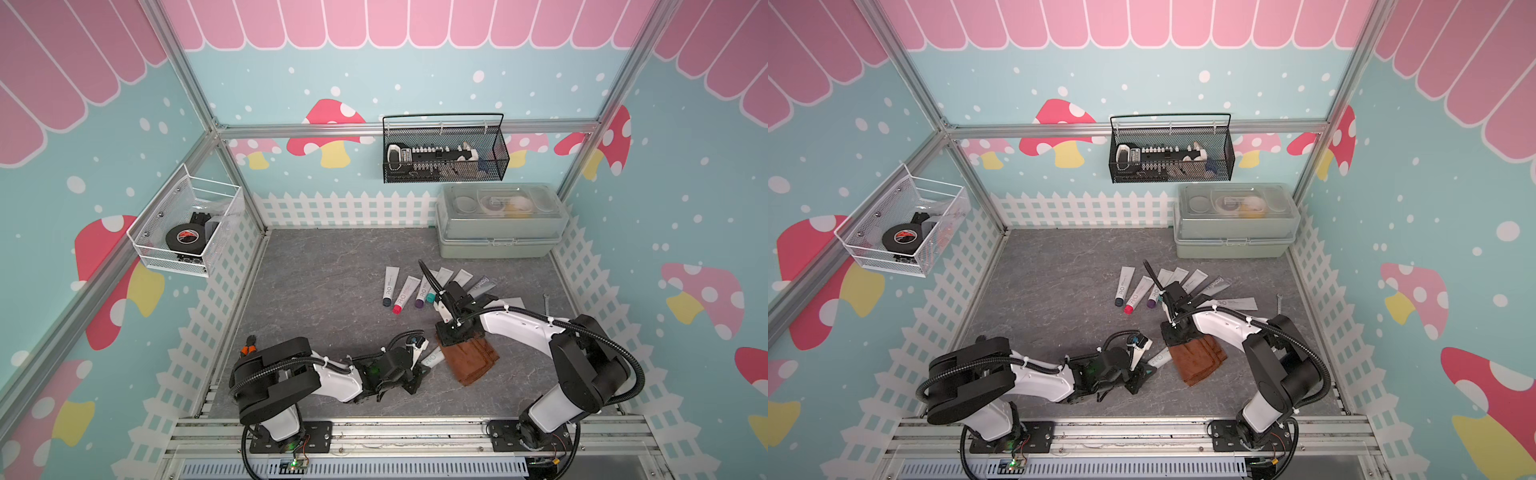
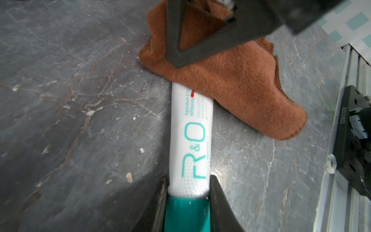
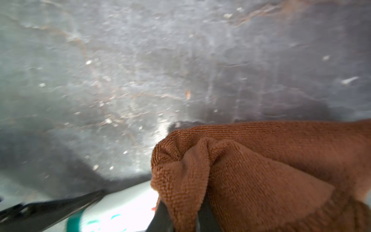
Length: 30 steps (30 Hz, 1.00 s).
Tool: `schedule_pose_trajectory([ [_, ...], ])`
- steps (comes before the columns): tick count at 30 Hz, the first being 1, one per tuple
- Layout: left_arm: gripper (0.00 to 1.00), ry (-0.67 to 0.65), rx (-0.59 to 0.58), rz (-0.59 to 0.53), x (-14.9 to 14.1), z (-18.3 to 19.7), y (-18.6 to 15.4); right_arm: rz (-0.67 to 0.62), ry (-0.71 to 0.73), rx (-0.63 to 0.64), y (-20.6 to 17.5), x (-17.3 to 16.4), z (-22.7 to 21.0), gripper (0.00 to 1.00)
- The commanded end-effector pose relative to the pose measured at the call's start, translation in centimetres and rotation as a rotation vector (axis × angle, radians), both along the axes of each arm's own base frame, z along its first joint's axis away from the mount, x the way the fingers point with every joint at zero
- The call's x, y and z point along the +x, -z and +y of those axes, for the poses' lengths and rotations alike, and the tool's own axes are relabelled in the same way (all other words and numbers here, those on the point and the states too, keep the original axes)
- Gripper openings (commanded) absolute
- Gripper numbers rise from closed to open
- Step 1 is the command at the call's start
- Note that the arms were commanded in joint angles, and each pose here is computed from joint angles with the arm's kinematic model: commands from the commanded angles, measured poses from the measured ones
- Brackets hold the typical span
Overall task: Wipe the surface of the toothpaste tube
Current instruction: Wipe the dirt from the toothpaste tube.
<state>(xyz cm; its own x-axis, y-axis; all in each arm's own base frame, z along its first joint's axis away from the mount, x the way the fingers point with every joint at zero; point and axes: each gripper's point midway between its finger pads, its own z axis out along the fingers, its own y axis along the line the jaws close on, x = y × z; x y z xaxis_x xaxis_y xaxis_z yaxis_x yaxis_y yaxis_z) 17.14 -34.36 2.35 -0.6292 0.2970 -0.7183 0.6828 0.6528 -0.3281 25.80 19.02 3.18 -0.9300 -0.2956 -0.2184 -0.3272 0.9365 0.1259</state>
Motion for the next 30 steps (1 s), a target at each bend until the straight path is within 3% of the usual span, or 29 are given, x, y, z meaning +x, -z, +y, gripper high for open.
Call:
schedule_pose_trajectory([
  [1, 0.24, -0.052, 0.132, 0.071, -1.2, 3.7, 3.3, 0.071, 0.045, -0.296, 3.4, -1.8, -6.2, 0.10],
  [4, 0.24, -0.055, 0.134, 0.068, -1.2, 3.7, 3.4, 0.079, 0.047, -0.274, 3.8, -1.9, -5.9, 0.10],
  [13, 0.24, -0.046, 0.159, 0.075, -0.3, 2.2, 4.6, 0.091, -0.055, 0.058, -0.2, -4.7, 0.4, 0.10],
  [16, 0.24, -0.050, 0.160, 0.069, 0.0, 1.9, 4.5, 0.104, -0.084, 0.100, -0.8, -5.9, 1.5, 0.11],
  [21, 0.24, -0.072, 0.173, 0.064, 0.2, 2.8, 4.5, 0.115, -0.064, 0.034, 0.9, -6.4, 0.2, 0.11],
  [26, 0.24, -0.117, 0.174, 0.058, 0.1, 4.4, 4.2, 0.060, -0.010, -0.172, 1.7, -4.7, -3.4, 0.10],
  [30, 0.25, -0.146, 0.177, 0.063, -0.2, 5.8, 4.2, 0.031, 0.013, -0.250, 1.7, -3.6, -4.8, 0.10],
])
